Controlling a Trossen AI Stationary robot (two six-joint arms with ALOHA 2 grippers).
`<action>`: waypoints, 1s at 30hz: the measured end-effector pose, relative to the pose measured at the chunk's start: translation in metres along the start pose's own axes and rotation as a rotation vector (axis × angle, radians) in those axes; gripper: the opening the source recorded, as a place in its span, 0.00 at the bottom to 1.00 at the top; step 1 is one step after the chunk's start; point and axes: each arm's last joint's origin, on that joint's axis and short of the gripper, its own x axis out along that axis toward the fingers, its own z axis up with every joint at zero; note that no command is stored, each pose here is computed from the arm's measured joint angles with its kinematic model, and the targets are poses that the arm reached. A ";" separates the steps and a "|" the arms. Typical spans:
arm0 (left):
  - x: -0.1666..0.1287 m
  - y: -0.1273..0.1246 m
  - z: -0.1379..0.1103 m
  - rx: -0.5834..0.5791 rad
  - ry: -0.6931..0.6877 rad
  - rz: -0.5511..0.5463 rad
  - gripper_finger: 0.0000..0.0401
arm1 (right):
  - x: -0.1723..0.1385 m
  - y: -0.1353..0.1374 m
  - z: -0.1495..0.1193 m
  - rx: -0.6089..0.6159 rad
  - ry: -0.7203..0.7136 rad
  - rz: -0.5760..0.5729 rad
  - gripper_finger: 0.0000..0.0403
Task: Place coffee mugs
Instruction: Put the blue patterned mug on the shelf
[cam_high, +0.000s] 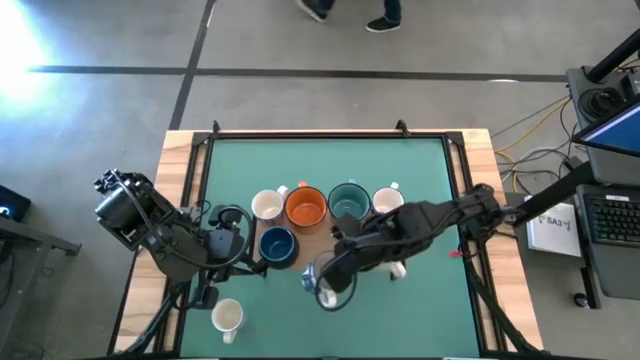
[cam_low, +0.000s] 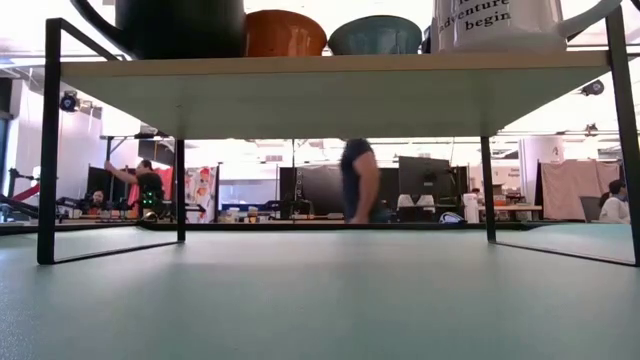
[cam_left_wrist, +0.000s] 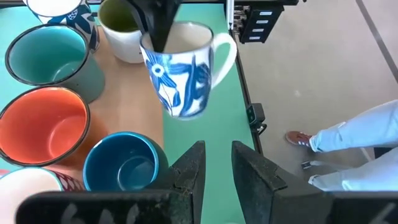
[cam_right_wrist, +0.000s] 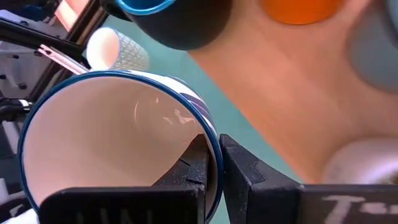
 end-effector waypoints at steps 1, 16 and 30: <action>0.000 0.000 0.000 0.000 0.000 0.000 0.15 | -0.003 -0.002 0.000 -0.001 0.000 -0.010 0.03; 0.000 0.001 0.001 -0.010 -0.017 0.032 0.15 | -0.002 -0.027 0.011 0.022 0.036 -0.206 0.03; 0.000 0.001 0.001 -0.025 -0.025 0.045 0.15 | 0.024 -0.032 0.023 -0.011 0.078 -0.261 0.03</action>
